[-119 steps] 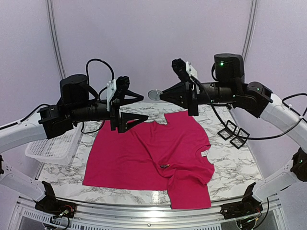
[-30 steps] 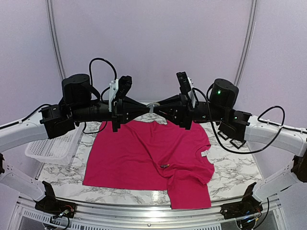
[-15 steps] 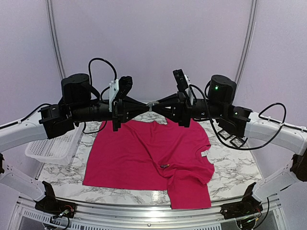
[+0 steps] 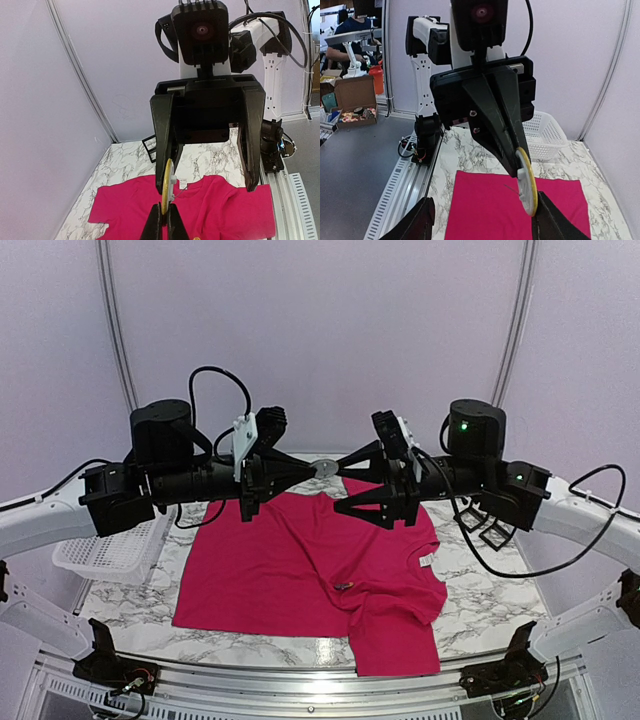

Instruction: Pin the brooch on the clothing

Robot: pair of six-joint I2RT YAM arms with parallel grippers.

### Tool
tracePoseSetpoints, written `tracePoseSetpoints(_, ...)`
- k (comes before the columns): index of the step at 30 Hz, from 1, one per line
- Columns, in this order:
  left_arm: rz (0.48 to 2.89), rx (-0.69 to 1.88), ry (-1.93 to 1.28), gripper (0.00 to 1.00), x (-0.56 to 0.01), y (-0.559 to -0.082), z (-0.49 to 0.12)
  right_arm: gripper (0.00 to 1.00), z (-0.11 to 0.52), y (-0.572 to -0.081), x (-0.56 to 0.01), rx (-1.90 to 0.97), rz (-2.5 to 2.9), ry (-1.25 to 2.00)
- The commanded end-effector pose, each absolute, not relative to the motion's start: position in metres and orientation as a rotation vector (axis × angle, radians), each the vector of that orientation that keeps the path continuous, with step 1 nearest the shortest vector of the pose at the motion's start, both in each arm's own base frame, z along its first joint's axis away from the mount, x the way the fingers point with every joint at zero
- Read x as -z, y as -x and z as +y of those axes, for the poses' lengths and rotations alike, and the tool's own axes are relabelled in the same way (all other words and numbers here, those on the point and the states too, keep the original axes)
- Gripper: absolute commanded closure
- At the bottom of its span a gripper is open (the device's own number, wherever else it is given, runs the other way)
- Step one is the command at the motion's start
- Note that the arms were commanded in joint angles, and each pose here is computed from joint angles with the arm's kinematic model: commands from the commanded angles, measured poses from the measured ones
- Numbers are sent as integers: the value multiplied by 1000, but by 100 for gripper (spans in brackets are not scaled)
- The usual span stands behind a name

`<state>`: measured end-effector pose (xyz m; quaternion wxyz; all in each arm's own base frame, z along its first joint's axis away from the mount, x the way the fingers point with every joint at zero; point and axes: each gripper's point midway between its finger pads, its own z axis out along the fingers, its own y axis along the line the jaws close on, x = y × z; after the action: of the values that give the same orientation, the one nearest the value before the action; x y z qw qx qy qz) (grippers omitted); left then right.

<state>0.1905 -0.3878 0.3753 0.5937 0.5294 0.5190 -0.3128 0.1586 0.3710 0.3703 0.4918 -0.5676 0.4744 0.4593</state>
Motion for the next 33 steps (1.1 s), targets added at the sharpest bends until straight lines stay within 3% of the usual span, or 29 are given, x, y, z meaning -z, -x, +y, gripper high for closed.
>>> tracePoseSetpoints(1, 1191, 676, -1188, 100, -389, -196, -378, 37, 348, -137, -370, -1020, 1099, 1471)
tracePoseSetpoints(7, 1147, 747, -1233, 100, -391, -182, -382, 36, 340, -182, -388, -836, 1222, 1249)
tracePoseSetpoints(11, 1154, 762, -1242, 100, -389, -180, -384, 52, 350, -179, -407, -922, 1165, 1235)
tracePoseSetpoints(24, 1156, 791, -1265, 100, -386, -177, -387, 88, 364, -182, -408, -997, 1154, 1242)
tracePoseSetpoints(33, 1184, 826, -1298, 100, -376, -174, -393, 94, 370, -181, -400, -1046, 1181, 1259)
